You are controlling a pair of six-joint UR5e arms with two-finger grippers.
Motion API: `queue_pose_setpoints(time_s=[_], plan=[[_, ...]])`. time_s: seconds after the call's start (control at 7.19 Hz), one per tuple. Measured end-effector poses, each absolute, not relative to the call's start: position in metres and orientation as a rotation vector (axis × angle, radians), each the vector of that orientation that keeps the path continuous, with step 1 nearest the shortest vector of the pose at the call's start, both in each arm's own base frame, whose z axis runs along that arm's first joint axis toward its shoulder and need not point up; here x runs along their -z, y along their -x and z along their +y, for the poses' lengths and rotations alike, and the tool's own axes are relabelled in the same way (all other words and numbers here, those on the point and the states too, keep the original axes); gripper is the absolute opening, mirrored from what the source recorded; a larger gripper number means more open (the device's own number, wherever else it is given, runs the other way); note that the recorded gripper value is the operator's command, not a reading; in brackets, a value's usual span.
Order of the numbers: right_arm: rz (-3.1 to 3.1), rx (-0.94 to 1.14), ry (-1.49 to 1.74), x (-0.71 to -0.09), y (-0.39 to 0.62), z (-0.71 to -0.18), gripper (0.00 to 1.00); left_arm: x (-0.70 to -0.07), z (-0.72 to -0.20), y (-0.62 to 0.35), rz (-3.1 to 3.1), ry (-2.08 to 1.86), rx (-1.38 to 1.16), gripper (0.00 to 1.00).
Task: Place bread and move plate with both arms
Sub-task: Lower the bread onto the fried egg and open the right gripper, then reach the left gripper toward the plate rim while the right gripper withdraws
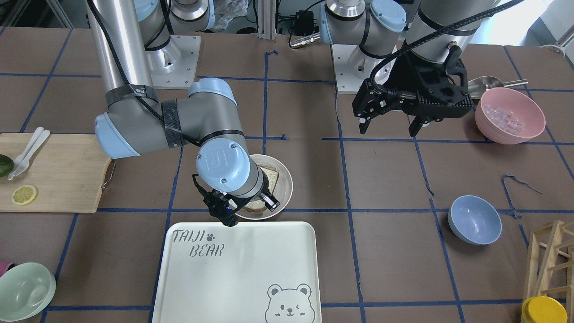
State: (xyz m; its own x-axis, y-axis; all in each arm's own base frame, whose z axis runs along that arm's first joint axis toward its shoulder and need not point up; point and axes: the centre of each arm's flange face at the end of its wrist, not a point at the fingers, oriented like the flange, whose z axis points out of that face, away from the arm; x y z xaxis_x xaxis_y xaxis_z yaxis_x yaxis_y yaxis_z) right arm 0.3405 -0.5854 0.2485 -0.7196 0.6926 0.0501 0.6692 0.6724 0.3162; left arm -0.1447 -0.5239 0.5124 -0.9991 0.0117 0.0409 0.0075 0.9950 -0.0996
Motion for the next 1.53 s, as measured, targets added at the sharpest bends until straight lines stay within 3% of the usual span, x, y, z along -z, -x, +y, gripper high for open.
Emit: queue_pose_setpoints(time_s=[0.14, 0.7, 0.97, 1.53], plan=[[2.818, -0.464, -1.110, -0.256, -0.337, -0.585, 1.00, -0.512, -0.524, 0.145, -3.096, 0.014, -0.154, 1.00], [2.944, -0.216, -0.626, -0.361, -0.241, -0.579, 1.00, -0.507, -0.521, 0.150, -3.094, 0.009, -0.135, 1.00], [2.990, -0.099, -0.297, -0.409, -0.191, -0.569, 1.00, -0.470, -0.512, 0.174, -3.095, -0.020, -0.058, 1.00], [3.069, -0.053, -0.180, -0.450, -0.165, -0.544, 1.00, -0.347, -0.499, 0.211, -3.066, -0.195, -0.099, 1.00]])
